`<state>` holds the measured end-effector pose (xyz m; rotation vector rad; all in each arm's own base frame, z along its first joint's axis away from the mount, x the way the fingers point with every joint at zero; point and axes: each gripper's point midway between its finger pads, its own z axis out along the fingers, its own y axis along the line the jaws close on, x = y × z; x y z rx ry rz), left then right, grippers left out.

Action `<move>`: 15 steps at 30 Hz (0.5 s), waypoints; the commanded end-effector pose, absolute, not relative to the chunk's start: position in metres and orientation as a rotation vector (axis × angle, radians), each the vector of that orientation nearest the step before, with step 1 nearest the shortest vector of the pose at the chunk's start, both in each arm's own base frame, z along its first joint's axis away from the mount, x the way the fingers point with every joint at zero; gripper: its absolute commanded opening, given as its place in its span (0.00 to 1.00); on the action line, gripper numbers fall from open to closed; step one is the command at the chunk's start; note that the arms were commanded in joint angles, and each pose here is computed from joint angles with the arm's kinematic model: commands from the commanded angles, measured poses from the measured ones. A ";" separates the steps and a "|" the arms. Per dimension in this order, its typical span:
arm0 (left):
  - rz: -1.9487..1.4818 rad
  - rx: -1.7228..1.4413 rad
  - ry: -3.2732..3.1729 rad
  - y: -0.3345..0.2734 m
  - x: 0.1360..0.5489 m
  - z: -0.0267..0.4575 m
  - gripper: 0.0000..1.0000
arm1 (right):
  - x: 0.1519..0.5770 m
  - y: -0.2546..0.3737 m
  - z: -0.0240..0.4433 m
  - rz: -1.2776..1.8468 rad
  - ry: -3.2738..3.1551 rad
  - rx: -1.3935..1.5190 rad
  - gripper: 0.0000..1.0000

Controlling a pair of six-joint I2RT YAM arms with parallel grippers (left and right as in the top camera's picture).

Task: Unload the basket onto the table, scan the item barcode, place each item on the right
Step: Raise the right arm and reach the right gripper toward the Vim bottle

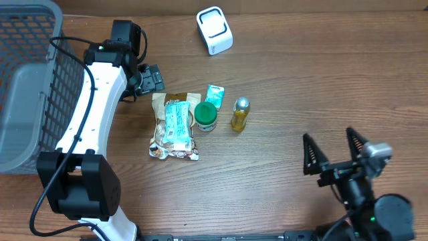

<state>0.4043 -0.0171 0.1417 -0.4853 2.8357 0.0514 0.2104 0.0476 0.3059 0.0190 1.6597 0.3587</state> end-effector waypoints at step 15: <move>0.058 -0.461 2.805 -0.016 0.408 0.152 0.99 | 0.281 0.087 0.344 0.448 2.354 0.063 1.00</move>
